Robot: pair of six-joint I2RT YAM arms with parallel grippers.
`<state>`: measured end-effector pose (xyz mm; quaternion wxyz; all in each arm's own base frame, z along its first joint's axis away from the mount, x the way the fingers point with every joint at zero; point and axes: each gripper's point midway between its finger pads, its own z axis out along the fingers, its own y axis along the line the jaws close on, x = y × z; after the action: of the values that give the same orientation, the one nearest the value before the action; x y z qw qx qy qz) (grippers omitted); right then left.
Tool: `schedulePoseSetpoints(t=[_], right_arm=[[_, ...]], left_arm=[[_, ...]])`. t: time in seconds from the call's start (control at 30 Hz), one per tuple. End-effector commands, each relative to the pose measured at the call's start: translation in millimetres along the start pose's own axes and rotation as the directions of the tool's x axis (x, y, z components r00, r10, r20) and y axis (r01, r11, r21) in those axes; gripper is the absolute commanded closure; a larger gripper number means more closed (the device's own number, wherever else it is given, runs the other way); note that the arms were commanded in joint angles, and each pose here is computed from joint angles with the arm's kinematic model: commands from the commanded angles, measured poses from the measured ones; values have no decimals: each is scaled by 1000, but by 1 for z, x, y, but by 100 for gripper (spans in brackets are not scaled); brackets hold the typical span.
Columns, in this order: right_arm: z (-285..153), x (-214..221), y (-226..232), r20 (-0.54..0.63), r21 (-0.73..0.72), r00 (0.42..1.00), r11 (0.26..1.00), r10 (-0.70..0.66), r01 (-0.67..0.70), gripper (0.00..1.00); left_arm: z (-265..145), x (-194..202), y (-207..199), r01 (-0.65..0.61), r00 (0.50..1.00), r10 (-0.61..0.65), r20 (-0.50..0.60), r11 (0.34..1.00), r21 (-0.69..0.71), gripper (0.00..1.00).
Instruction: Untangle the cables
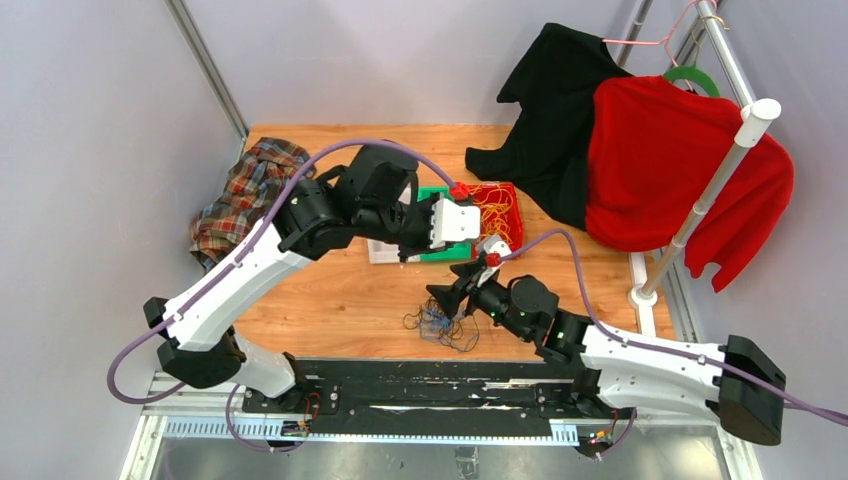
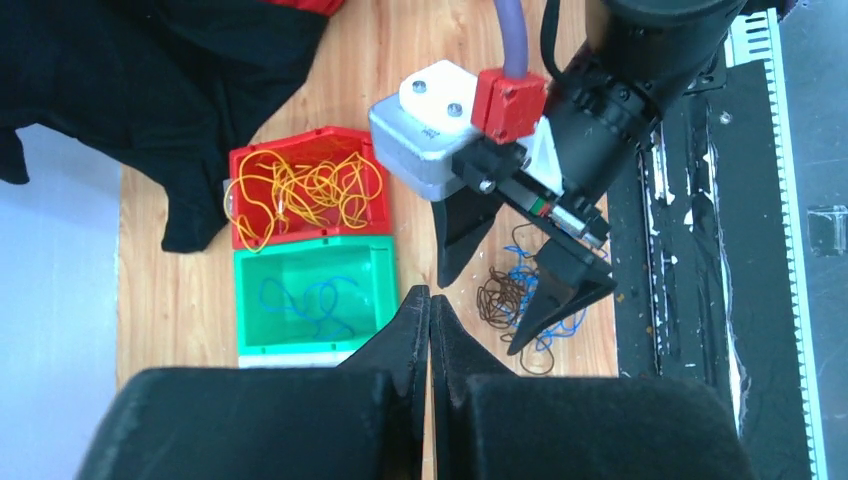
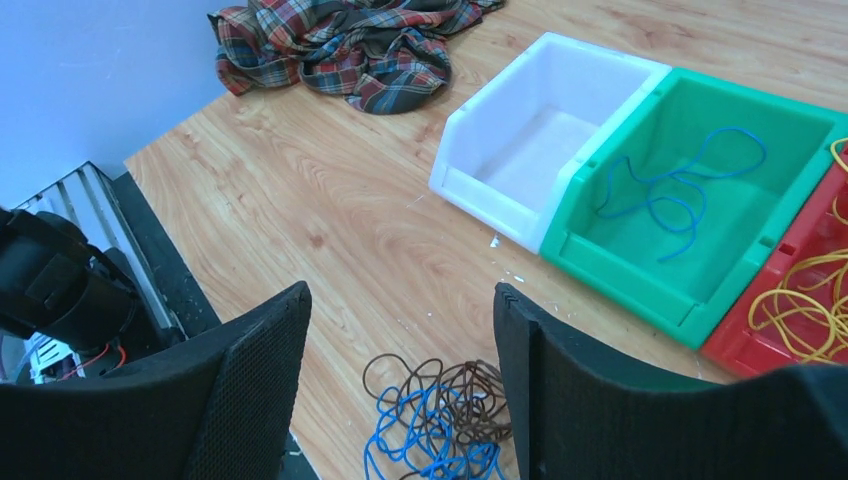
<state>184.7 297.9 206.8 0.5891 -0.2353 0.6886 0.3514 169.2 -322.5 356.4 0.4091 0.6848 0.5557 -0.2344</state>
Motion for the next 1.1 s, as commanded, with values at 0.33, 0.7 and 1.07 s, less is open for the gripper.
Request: schedulePoseSetpoints(t=[0.33,0.7,1.07], right_arm=[[-56,40,-31,-120,94,993,996,15,-4,33],[-87,55,-91,-122,412,990,911,67,-11,37],[-84,53,-104,-151,495,988,868,42,38,44]], left_arm=[[36,138,-72,52,955,13,-296,976,210,56],[105,208,-116,87,904,80,-421,928,363,27],[147,232,-99,-40,879,213,-426,925,379,34]])
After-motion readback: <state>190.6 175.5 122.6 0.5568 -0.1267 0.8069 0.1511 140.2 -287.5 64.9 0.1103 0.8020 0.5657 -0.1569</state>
